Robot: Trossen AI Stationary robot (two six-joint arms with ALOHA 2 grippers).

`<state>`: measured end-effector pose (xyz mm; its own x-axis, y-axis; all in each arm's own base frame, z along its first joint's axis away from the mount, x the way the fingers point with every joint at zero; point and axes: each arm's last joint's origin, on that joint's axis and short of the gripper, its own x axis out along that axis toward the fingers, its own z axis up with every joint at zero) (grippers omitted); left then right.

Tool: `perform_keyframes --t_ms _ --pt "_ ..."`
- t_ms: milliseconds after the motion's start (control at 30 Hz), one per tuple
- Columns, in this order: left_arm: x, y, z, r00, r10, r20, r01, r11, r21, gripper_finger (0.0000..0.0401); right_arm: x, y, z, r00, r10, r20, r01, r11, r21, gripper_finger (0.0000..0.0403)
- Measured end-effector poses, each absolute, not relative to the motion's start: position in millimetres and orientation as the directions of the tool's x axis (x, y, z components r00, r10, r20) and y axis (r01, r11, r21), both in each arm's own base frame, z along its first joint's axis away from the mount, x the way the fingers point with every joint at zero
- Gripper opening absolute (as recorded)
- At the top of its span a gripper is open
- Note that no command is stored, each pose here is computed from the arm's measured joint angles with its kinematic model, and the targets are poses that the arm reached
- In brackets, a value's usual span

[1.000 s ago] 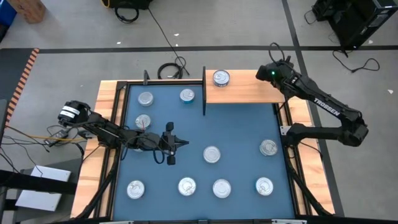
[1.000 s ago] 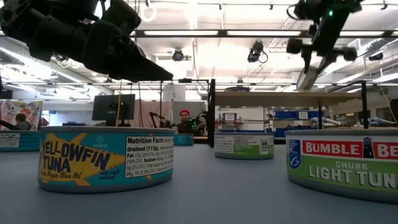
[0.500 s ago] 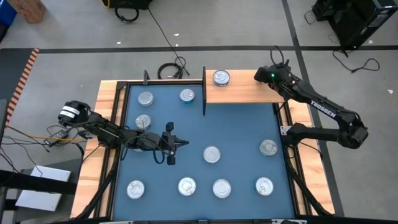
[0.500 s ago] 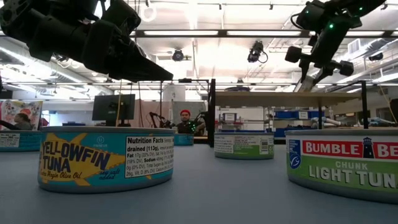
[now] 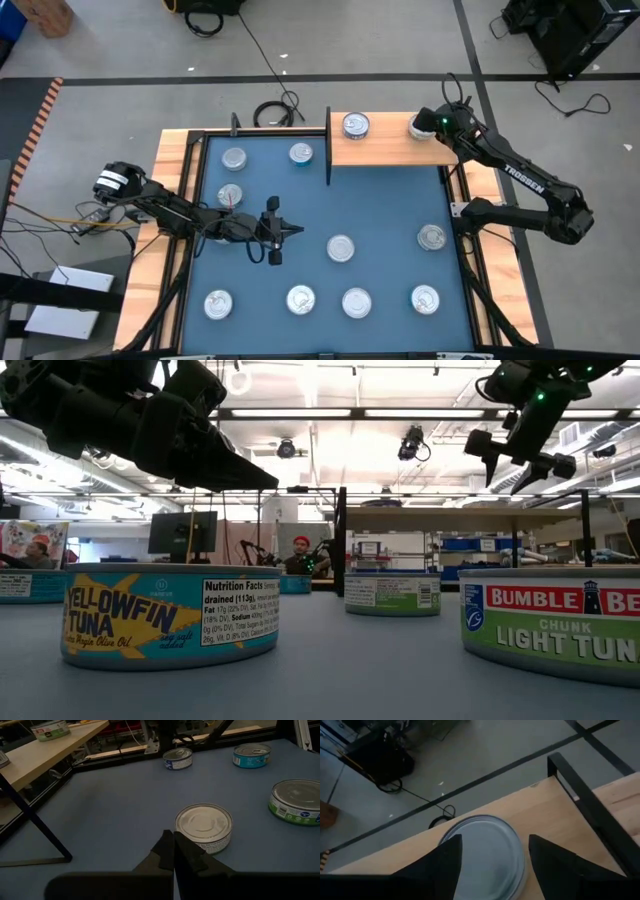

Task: Stack canned seafood by type on shelf
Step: Put the top right green tuna can on the shelf

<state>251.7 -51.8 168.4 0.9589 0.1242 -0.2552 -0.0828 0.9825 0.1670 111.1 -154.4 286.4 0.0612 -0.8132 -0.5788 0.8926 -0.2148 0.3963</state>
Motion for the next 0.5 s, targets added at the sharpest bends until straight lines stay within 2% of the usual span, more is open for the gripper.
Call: perform_keyframes --t_ms 167,267,367,500 --pt "251.7 -51.8 168.5 0.959 0.124 -0.255 -0.083 0.982 0.167 0.0003 111.9 -155.6 299.9 0.072 -0.835 -0.546 0.938 -0.129 0.321 0.0231" --pt "251.7 -51.8 168.4 0.959 0.124 -0.255 -0.083 0.982 0.167 0.0003 111.0 -153.2 300.7 0.067 -0.822 -0.566 0.961 -0.1 0.258 0.0203" --pt "251.7 -51.8 168.4 0.959 0.125 -0.255 -0.083 0.982 0.167 0.0003 112.1 -150.6 294.4 0.059 -0.788 -0.613 0.985 -0.053 0.163 0.0141" --pt "252.2 -51.6 169.8 0.961 0.136 -0.243 -0.09 0.978 0.189 0.0003 123.1 -143.6 292.5 0.124 -0.767 -0.629 0.991 0.064 0.118 0.003"
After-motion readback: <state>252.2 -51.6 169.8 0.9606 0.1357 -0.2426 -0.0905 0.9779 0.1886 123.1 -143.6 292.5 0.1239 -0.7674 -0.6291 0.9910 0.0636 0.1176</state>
